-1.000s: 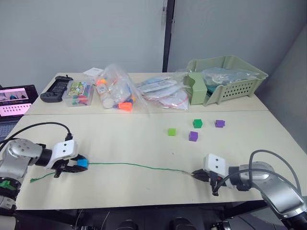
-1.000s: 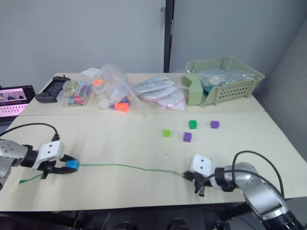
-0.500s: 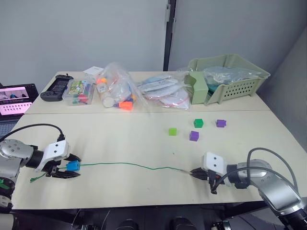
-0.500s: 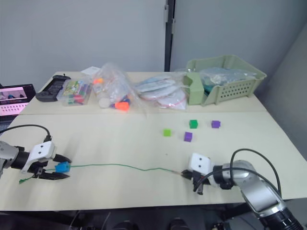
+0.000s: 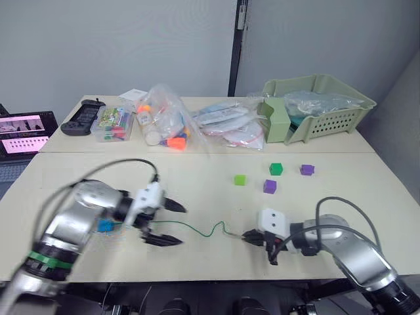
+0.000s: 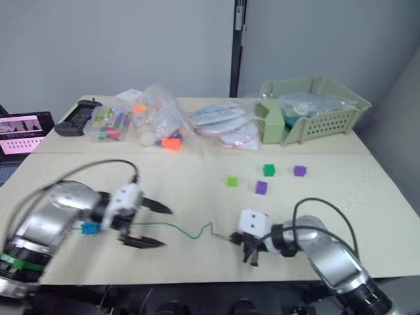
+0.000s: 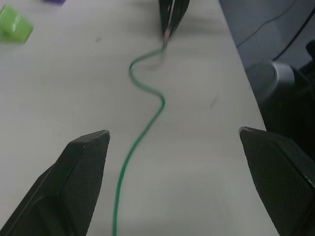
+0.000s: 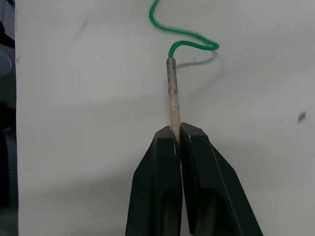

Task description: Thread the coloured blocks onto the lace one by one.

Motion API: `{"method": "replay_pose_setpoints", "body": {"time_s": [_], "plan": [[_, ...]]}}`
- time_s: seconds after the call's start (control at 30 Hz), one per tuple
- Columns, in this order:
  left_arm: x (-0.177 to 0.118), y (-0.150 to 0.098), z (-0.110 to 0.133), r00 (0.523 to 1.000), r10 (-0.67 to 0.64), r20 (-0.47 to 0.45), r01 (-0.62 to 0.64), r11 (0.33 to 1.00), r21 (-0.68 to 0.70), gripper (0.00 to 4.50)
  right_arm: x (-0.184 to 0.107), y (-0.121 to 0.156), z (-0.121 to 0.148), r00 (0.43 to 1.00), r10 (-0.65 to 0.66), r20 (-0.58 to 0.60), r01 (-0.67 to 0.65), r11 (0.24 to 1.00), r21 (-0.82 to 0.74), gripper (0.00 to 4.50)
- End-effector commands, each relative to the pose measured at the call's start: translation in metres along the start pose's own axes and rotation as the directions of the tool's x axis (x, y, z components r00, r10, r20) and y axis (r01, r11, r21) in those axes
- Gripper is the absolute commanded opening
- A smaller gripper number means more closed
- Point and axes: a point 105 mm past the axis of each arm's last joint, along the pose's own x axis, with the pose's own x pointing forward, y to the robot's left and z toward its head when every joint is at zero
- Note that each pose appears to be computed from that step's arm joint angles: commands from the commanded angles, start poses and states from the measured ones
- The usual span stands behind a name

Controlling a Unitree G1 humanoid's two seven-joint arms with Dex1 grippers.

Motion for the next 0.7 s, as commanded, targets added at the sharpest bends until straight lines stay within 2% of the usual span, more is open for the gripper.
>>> {"method": "replay_pose_setpoints", "body": {"time_s": [0.03,0.2,0.53,0.7], "plan": [[0.030,0.007,0.011,0.997,0.050,0.066,-0.056,0.994,0.094,4.43,0.002,-0.002,0.013,1.000,-0.010,-0.005,0.010,0.998,-0.057,0.00],[0.068,0.017,0.012,0.989,0.079,0.126,-0.096,0.986,0.138,4.43,0.005,-0.004,0.015,1.000,-0.012,-0.020,0.011,0.998,-0.059,0.00],[0.072,0.024,0.008,0.996,0.052,0.077,-0.065,0.980,0.186,4.43,0.003,-0.005,0.017,1.000,-0.014,-0.025,0.012,0.998,-0.056,0.00],[0.079,0.024,0.009,0.997,0.042,0.068,-0.054,0.980,0.191,2.96,0.003,-0.005,0.018,1.000,-0.013,-0.022,0.012,0.998,-0.055,0.00]]}}
